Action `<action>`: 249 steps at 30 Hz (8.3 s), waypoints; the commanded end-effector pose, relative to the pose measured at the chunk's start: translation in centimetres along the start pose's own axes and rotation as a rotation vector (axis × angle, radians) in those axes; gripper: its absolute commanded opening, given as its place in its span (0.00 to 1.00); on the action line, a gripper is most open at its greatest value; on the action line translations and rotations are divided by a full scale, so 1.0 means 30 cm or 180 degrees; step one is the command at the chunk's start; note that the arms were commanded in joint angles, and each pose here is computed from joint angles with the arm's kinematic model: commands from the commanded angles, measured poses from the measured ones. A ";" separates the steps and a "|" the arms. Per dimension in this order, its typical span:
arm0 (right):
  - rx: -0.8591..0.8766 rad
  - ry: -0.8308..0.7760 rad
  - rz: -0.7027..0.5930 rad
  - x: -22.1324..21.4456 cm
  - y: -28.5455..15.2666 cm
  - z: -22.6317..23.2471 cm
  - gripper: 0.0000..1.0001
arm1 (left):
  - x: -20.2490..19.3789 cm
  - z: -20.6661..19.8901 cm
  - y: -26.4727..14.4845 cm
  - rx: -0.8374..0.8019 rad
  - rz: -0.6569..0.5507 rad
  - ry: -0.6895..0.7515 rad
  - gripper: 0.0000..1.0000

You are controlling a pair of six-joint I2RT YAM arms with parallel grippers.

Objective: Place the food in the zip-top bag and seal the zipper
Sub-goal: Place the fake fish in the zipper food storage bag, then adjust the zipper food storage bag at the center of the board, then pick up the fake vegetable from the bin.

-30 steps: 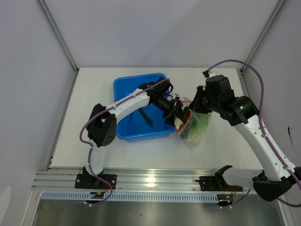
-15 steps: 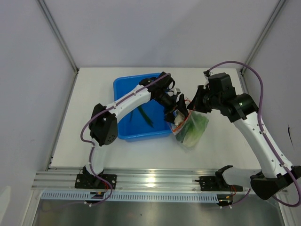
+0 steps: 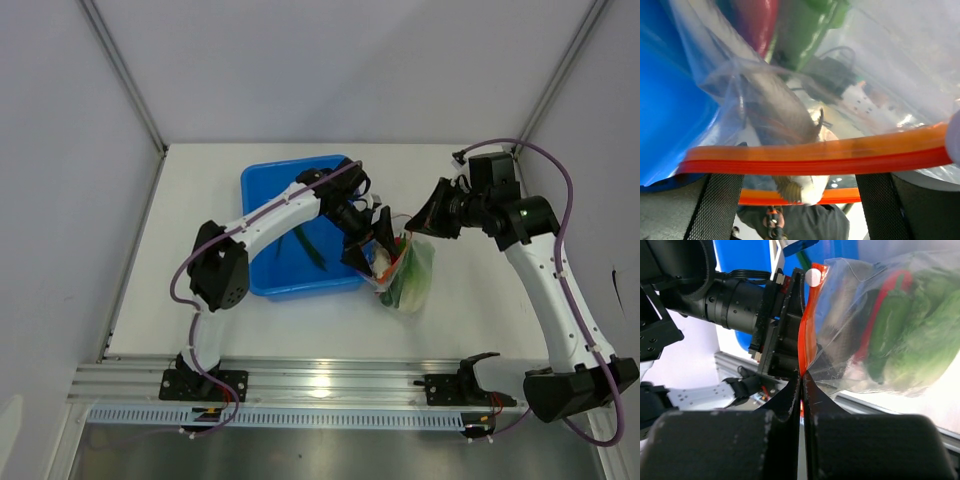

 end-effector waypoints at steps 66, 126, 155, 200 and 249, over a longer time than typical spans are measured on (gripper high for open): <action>0.0045 0.0094 -0.0097 0.067 -0.056 -0.034 0.00 | -0.232 -0.260 -0.285 -0.0548 -0.0669 0.1517 0.01; -0.0445 -0.0005 0.0532 -0.055 -0.060 -0.135 0.00 | 0.485 0.243 -0.641 0.1877 -0.2867 0.0910 0.99; -0.0478 0.0089 0.0682 -0.054 0.004 -0.162 0.00 | 0.651 0.553 -0.423 0.2242 -0.2028 -0.0158 0.99; -0.0461 0.0142 0.0643 -0.044 0.020 -0.161 0.00 | 0.649 0.636 -0.304 0.2139 -0.1693 -0.0413 0.18; -0.0433 -0.0083 -0.0241 0.039 0.044 -0.174 0.00 | -0.405 0.004 -0.488 -0.0831 -0.0193 0.0613 0.04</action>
Point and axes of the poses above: each gripper's point midway between its finger pads, its own y axis out along the fingers, its own z axis along the line the jaws close on, x = y × z, the point moved 5 cm from there along -y, back along the fingers, and after that the axes turned 11 degrees about -y, right-handed, at the moved point
